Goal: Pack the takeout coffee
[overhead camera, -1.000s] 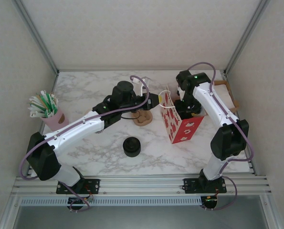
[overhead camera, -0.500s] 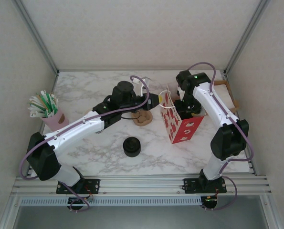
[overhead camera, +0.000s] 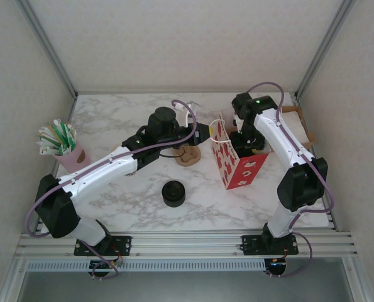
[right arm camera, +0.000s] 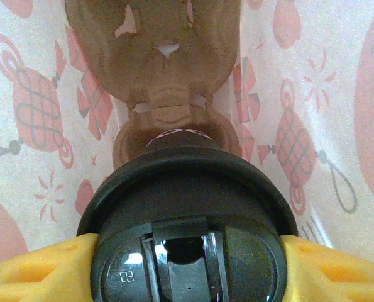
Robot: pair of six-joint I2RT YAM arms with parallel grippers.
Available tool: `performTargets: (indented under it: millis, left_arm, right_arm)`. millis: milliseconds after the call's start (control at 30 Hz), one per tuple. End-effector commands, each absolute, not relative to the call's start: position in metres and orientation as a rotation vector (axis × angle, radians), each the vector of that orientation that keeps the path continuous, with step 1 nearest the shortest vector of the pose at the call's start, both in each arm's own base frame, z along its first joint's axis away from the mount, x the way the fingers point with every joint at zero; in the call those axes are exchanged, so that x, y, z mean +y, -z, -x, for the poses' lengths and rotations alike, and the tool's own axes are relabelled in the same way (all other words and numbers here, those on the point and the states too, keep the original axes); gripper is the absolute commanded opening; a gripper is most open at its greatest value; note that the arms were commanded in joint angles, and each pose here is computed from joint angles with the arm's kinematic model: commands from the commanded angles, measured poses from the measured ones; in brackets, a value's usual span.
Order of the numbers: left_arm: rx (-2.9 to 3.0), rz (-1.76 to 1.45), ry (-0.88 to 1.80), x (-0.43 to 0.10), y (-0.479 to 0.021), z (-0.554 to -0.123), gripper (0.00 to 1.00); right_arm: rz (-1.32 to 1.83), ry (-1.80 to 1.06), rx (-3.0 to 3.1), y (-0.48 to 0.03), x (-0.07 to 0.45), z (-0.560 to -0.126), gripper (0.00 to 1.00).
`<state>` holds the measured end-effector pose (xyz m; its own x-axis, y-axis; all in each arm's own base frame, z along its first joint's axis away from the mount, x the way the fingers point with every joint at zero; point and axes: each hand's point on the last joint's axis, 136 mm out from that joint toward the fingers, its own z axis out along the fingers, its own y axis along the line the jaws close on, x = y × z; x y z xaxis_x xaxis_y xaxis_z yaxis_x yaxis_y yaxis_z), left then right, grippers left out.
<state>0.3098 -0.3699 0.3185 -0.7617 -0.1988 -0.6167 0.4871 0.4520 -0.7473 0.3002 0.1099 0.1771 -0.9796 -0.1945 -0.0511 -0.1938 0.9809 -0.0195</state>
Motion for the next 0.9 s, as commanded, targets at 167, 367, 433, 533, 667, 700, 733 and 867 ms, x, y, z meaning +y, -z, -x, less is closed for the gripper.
performTargets:
  millis: [167, 367, 433, 533, 667, 700, 733, 867]
  left_arm:
    - [2.015, -0.27, 1.343, -0.374, -0.332, -0.31, 0.02]
    - [2.011, -0.272, 1.345, -0.374, -0.334, -0.309, 0.02]
    - [2.013, -0.273, 1.347, -0.375, -0.333, -0.309, 0.02]
    - [2.01, -0.278, 1.355, -0.377, -0.333, -0.309, 0.02]
    - [2.016, -0.287, 1.358, -0.378, -0.331, -0.309, 0.02]
    - [2.017, -0.289, 1.357, -0.378, -0.331, -0.309, 0.02]
    - [2.017, -0.286, 1.353, -0.377, -0.331, -0.309, 0.02]
    - [2.011, -0.287, 1.356, -0.377, -0.333, -0.308, 0.03]
  right_arm:
    - [0.297, 0.031, 3.09, -0.175, 0.107, -0.299, 0.66]
    - [0.296, 0.038, 3.101, -0.179, 0.105, -0.293, 0.66]
    - [0.297, 0.037, 3.105, -0.18, 0.104, -0.29, 0.67]
    - [0.295, 0.026, 3.114, -0.179, 0.105, -0.288, 0.67]
    - [0.294, 0.031, 3.131, -0.175, 0.105, -0.286, 0.67]
    - [0.293, 0.034, 3.133, -0.174, 0.104, -0.287, 0.67]
    - [0.296, 0.036, 3.134, -0.174, 0.105, -0.287, 0.67]
    - [0.291, 0.053, 3.145, -0.172, 0.104, -0.288, 0.67]
